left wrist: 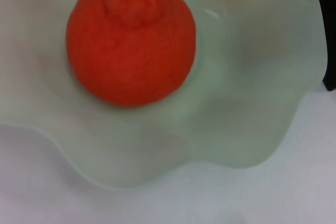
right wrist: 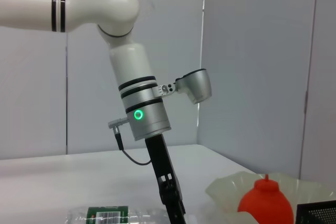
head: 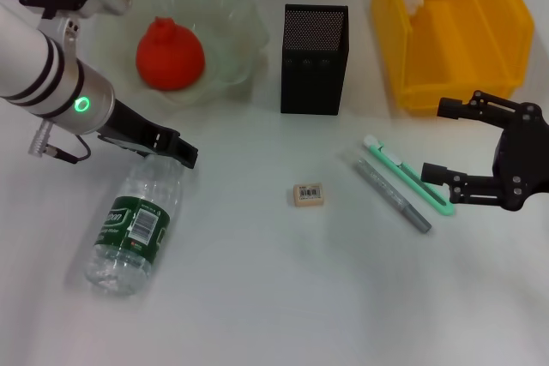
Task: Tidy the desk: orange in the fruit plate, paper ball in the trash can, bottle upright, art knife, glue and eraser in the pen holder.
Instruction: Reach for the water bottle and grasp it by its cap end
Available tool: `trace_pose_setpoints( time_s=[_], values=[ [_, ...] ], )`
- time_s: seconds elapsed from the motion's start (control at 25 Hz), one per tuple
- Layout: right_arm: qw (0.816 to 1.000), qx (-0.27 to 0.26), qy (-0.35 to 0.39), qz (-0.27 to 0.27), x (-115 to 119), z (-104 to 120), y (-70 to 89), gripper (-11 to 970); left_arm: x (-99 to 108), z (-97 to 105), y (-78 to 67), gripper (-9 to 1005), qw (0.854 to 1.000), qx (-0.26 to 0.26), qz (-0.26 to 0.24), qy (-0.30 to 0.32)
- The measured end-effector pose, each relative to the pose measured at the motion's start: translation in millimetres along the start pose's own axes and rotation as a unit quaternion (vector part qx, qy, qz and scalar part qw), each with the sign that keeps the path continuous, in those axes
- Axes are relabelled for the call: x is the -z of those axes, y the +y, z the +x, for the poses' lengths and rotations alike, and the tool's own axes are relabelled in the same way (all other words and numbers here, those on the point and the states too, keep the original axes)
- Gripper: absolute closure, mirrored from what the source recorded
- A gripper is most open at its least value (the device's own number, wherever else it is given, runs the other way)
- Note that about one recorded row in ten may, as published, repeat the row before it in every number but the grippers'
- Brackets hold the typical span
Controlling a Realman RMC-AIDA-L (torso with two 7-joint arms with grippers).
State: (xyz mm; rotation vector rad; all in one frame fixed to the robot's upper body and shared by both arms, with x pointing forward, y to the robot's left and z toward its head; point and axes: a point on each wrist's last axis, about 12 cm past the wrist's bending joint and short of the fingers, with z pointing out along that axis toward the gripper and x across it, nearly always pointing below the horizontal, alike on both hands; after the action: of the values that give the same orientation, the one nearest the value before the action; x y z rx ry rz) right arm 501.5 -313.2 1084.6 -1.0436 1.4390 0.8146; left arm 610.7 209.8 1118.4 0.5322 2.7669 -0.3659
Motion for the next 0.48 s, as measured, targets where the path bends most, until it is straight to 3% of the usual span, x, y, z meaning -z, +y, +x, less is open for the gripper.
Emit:
trace_pose_setpoints(
  time_s=[0.08, 0.28, 0.48],
  values=[
    [1.0, -0.001, 0.0, 0.001, 0.3, 0.0, -0.3, 117, -1.4, 0.5, -1.1, 204, 1.0, -0.002, -0.002, 0.001],
    [1.0, -0.002, -0.006, 0.007, 3.0, -1.0, -0.5, 117, -2.2, 3.1, 0.1, 336, 1.0, -0.009, -0.007, -0.002],
    [1.0, -0.007, -0.02, 0.022, 12.1, -3.9, -0.9, 117, 0.1, 5.7, 2.1, 552, 1.0, -0.023, -0.012, -0.007]
  ],
)
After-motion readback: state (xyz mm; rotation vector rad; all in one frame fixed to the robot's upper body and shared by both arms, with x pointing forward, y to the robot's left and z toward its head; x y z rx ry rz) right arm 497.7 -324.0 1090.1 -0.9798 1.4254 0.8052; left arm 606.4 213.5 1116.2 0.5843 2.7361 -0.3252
